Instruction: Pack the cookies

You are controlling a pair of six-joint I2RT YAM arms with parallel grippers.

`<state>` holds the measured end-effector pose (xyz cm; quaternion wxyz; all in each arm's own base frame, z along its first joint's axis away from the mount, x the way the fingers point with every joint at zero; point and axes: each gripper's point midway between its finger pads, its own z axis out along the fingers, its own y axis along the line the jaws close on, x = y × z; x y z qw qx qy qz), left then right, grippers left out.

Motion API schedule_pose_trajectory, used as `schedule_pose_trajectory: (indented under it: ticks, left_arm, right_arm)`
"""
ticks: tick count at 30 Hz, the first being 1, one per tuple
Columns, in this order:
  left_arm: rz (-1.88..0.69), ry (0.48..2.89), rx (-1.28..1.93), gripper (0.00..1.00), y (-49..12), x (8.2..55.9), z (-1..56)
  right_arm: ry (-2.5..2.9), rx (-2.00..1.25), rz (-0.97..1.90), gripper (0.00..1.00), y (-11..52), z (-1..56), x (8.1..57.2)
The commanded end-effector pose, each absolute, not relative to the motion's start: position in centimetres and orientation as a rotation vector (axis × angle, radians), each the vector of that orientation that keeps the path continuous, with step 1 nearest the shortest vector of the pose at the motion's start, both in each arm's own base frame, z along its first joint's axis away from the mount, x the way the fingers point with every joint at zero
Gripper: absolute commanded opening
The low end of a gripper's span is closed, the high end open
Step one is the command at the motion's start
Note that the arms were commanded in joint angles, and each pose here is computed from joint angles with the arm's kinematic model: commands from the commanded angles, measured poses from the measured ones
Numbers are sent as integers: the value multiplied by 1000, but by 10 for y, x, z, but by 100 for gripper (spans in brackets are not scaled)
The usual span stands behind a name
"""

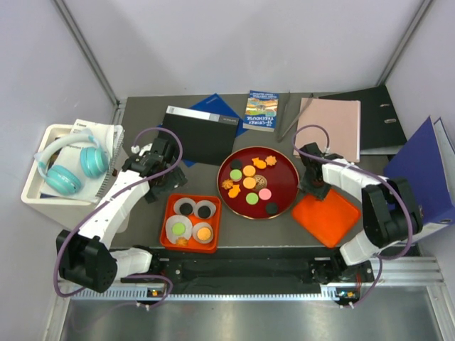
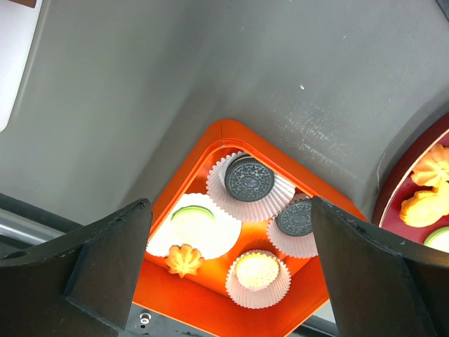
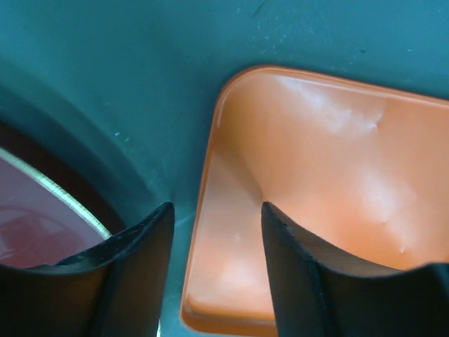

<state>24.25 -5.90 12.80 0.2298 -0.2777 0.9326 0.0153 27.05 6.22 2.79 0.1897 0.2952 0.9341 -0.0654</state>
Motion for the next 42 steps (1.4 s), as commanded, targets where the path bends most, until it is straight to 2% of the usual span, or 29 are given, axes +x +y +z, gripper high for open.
schedule_pose_trajectory:
  ticks: [1,10,11,13,19,26,31,35,40,42]
  left_arm:
    - [59,2555,-787,99,-56,239,128]
    - [60,2546,-805,99,-56,240,127]
    - [59,2545,-807,99,-56,241,127]
    - [50,2549,-808,99,-58,243,126]
    - [28,2550,-818,99,-63,249,126]
    - [3,2523,-838,99,-68,264,132]
    - [-83,2496,-826,99,-82,285,148]
    - [-250,2482,-742,98,-107,304,169]
    - [-503,2309,-516,95,-146,329,223]
    - [-634,2238,-408,95,-169,323,243]
  right_arm:
    - [2647,792,-213,51,61,19,277]
    - [2658,771,-249,19,56,17,272]
    - [2656,763,-257,10,54,18,272]
    - [2642,759,-271,0,50,25,270]
    - [2590,724,-297,0,38,61,263]
    - [2416,664,-199,0,30,156,266]
    - [2308,635,36,0,51,218,276]
    - [2270,604,321,0,88,245,286]
    - [2263,621,476,0,113,271,303]
    - [2284,638,512,0,123,272,315]
